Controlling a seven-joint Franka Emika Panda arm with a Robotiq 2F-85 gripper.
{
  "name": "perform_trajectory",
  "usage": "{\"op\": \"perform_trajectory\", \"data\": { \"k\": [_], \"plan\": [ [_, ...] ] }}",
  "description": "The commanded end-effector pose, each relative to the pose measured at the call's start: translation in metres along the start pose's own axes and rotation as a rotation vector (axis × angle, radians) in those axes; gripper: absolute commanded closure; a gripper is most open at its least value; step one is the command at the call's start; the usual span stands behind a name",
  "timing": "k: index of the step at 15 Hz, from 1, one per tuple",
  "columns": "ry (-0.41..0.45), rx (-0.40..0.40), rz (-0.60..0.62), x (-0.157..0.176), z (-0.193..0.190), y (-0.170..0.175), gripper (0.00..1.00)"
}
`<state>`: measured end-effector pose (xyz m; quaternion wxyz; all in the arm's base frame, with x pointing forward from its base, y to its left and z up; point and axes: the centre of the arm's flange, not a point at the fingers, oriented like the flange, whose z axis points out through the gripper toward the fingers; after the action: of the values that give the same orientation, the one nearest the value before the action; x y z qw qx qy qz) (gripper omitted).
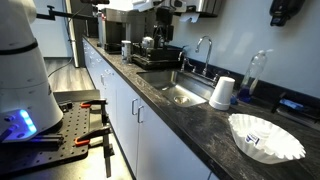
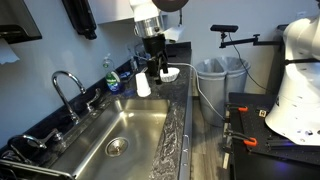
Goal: Remove the bottle from the paper plate and put it on the counter
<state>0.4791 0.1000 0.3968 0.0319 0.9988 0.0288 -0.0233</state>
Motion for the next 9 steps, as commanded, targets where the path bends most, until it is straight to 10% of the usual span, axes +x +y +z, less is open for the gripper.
{"op": "perform_trajectory", "data": {
  "k": [1,9],
  "plan": [
    [-0.004,0.012,0.138,0.015,0.012,0.024,0.00],
    [-0.024,0.029,0.444,0.025,0.043,0.102,0.00]
  ]
}}
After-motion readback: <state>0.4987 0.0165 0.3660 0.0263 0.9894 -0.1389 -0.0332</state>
